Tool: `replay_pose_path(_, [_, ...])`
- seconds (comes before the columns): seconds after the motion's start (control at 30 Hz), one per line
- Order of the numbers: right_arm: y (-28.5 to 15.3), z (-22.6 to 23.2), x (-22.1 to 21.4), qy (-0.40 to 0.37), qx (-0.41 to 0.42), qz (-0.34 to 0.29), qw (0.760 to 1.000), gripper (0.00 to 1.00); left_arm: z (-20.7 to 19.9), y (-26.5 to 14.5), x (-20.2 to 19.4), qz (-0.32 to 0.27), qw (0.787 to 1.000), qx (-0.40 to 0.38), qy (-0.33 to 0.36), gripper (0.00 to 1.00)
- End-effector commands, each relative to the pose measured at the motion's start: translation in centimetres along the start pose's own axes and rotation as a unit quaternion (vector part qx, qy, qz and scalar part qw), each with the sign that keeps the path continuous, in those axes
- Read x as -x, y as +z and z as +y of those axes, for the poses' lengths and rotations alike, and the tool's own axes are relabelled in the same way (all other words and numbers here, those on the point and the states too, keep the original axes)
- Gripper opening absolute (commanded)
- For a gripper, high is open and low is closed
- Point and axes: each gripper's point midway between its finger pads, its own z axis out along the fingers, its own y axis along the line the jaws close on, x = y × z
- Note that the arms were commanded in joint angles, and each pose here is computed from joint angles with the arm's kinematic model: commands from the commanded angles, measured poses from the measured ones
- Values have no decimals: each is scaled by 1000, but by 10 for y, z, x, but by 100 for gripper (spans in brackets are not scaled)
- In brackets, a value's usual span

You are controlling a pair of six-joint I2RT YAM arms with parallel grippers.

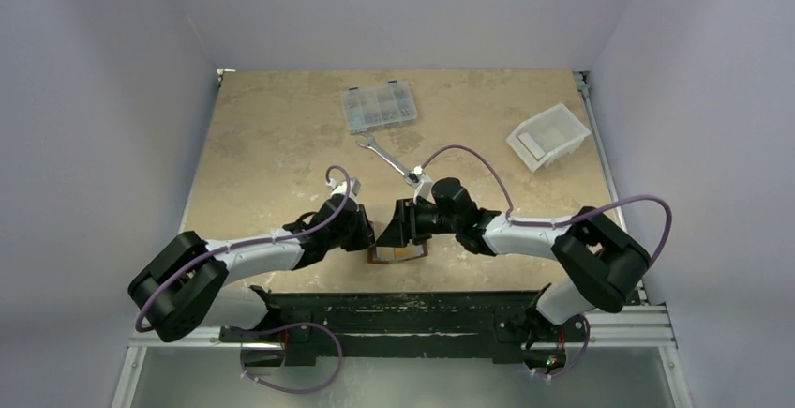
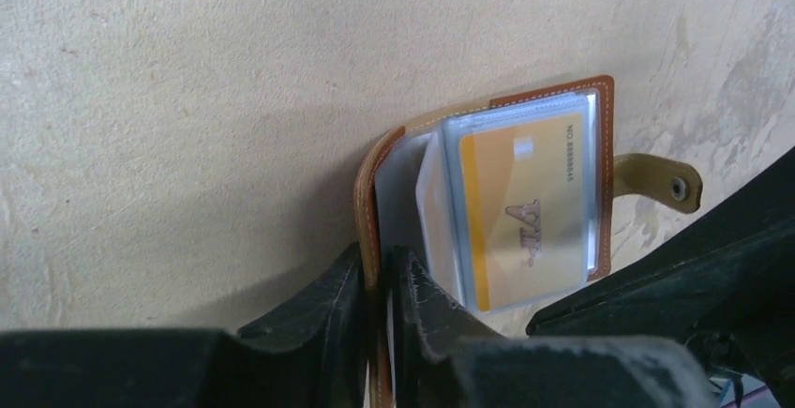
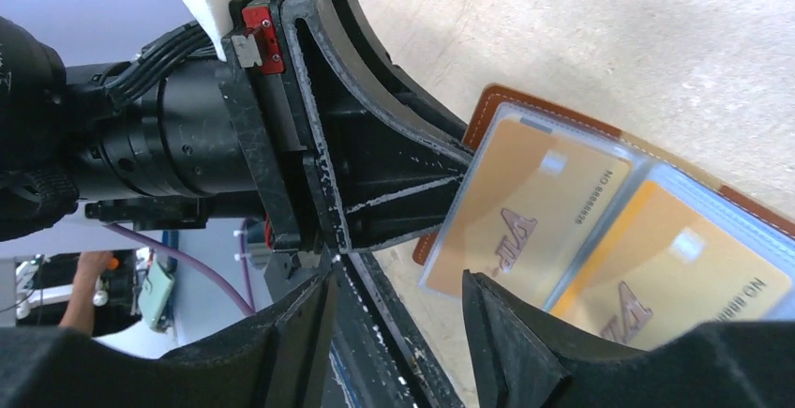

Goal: Put the credit cards into the card holder
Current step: Open the card holder at the center of the board.

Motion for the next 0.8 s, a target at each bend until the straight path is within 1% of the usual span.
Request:
replay_pose_path(0.0, [5,13,2,-4,42,2,999,60,6,-10,3,-3,1000,17,-18,25])
replay_pose_path(0.03, [6,11,0,-2,40,6,999,60,7,-14,5,-9,1000,19,-21,31])
replay_pose_path(0.07, [6,9,-1,0,41,11,999,59,12,-20,6,-10,999,29,-25,35])
replay_pose_path(0.17, [-6,1,8,-9,14,-6,1000,58,19,-30,8,-13,999,43,-31,39])
replay_pose_path(0.23, [-17,-12,18,-32,-42,-31,998,60,21,-33,9,-15,998,44,-31,47])
replay_pose_path(0.27, [-24,-21,15,-38,-75,-22,996,61,22,-35,9,-14,998,46,-30,50])
replay_pose_path(0.37, [-36,-37,16,-53,-135,-18,989,64,23,-37,8,-10,998,50,-31,59])
replay_pose_path(0.47, [-41,-44,14,-51,-156,-16,986,66,16,-38,9,-11,999,33,-34,71])
replay_pose_path(0.53, [-40,-49,10,-45,-158,-17,986,68,12,-39,13,-20,999,23,-37,77])
replay_pose_path(0.63, [-34,-55,5,-43,-160,-1,986,66,10,-42,14,-24,999,15,-44,82])
replay_pose_path(0.77, [-31,-66,0,-32,-174,3,984,67,9,-51,18,-36,998,14,-51,83])
